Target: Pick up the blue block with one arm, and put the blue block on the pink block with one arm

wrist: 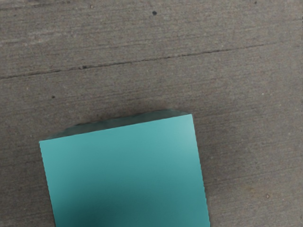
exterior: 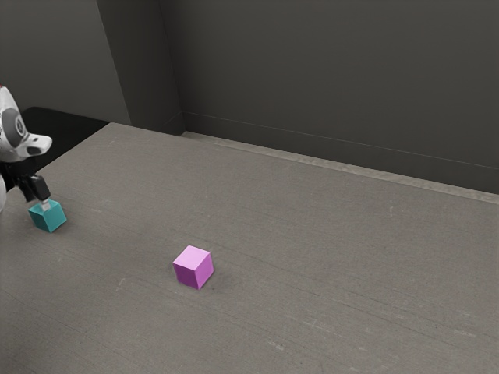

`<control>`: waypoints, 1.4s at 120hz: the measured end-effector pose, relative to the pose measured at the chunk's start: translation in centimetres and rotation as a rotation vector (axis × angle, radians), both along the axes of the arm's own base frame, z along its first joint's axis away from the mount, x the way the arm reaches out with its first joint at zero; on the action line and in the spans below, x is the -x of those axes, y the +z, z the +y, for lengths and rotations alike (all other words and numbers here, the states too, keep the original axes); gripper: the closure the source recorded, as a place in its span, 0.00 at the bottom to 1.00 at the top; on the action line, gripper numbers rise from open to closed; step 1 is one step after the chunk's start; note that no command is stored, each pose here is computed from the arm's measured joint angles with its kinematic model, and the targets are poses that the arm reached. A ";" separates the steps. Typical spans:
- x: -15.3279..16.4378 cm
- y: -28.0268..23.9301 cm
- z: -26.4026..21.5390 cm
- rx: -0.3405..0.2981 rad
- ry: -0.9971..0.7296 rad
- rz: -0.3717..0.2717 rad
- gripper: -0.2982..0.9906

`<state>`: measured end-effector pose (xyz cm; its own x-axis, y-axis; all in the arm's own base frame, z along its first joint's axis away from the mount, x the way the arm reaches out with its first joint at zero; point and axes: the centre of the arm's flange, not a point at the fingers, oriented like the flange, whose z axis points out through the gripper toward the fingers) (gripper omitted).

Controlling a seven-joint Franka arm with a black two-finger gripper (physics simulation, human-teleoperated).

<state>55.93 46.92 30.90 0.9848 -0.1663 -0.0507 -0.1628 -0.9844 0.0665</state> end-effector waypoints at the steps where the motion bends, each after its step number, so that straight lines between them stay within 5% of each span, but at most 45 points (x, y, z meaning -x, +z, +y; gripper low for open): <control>1: 0.0 0.0 0.0 -0.001 0.002 0.000 0.23; 168: -1.4 -3.0 -0.4 -0.022 0.098 0.033 0.23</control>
<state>57.36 46.53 27.91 0.9940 -0.0676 -0.0857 -0.0636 -0.9968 0.0483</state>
